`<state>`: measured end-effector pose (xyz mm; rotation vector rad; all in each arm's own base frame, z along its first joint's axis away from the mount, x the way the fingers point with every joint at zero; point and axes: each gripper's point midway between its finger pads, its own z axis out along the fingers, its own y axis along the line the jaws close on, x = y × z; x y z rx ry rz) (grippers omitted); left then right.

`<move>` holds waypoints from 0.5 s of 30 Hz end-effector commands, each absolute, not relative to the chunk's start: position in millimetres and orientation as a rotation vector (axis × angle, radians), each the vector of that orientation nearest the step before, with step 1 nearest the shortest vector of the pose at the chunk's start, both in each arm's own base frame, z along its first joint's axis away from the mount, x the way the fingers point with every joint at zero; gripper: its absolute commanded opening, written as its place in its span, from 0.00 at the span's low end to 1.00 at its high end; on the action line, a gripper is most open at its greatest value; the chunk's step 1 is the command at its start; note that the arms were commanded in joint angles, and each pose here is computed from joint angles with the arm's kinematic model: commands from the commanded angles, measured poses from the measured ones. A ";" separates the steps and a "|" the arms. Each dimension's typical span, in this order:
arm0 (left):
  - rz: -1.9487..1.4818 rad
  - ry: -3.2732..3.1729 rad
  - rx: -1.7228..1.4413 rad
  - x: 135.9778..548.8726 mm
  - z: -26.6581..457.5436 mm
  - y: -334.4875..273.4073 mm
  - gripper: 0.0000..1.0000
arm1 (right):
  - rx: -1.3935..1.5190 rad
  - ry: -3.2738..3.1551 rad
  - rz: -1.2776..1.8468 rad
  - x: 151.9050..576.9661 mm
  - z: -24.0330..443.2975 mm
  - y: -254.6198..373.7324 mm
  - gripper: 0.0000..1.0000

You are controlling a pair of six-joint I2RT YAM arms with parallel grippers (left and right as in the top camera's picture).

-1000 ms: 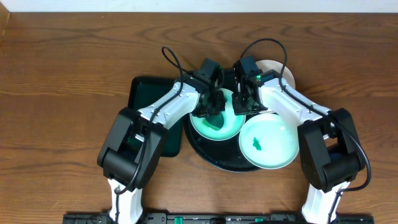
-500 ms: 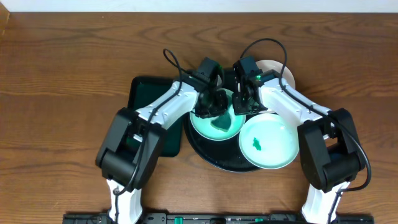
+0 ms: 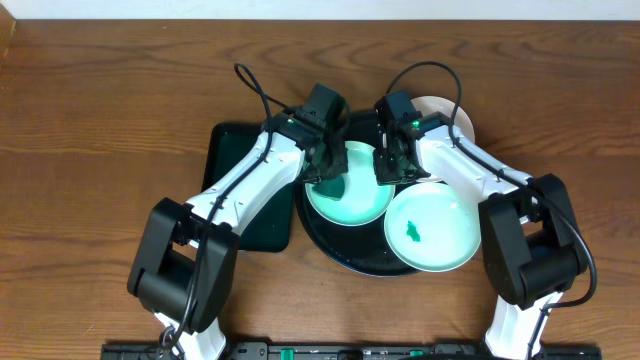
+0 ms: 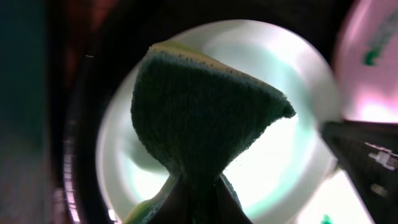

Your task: Clean dirty plates on tray and stack at the side

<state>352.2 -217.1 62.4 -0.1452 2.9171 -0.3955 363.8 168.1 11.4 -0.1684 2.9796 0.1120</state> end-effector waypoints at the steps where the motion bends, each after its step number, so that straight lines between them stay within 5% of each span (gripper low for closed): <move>1: -0.236 2.923 -0.155 353.4 44.5 -197.4 0.08 | -0.169 2.989 0.145 356.1 11.5 177.2 0.01; 15: -0.239 3.074 -0.116 331.5 -15.5 -218.8 0.07 | -0.169 2.989 0.146 356.1 11.5 177.3 0.01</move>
